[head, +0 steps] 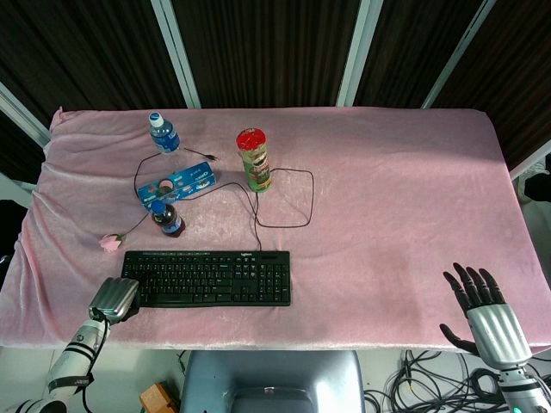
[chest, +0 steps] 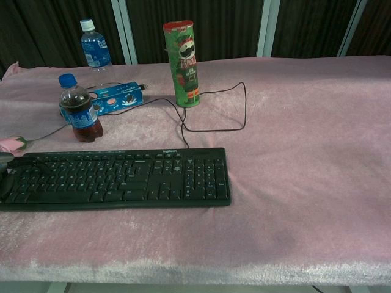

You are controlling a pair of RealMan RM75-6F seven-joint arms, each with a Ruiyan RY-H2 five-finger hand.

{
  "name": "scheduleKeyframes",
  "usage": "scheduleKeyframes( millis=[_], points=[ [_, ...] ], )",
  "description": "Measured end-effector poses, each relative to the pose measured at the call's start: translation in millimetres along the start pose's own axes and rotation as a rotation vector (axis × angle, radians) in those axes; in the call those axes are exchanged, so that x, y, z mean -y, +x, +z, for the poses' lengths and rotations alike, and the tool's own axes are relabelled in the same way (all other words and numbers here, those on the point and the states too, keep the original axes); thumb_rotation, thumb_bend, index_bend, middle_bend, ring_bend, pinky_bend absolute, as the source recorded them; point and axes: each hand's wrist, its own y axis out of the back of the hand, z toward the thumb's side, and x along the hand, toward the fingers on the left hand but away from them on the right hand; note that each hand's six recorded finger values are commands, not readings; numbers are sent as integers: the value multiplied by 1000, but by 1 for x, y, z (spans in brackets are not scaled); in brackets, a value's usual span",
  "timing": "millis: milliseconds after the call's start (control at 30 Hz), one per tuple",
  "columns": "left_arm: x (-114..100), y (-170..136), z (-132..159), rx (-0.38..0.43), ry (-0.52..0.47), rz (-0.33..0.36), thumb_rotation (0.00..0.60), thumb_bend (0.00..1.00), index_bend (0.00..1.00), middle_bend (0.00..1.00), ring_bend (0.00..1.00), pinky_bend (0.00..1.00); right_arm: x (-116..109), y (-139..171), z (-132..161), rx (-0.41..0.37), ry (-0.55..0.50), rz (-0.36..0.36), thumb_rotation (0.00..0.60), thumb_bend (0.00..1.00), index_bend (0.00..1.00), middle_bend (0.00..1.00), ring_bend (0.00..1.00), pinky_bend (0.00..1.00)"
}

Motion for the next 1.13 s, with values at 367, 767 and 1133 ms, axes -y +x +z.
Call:
scheduleKeyframes(
  millis=[367,767,1133],
  points=[
    [-28,-22,6,40,-4,132,600,799,36,866,953,994,-1,0,0,-1,-4,-4,600,361,0,0,0,0],
    [-76,-152,-38,131,-117,698,600,576,0,0,0,0,-2,3,3,-11,-4,-15,600,361,0,0,0,0],
    [-27,-198,-66,139,-122,673,600,583,0,0,0,0,5,1,10,-35,11,9,600,361,0,0,0,0]
  ],
)
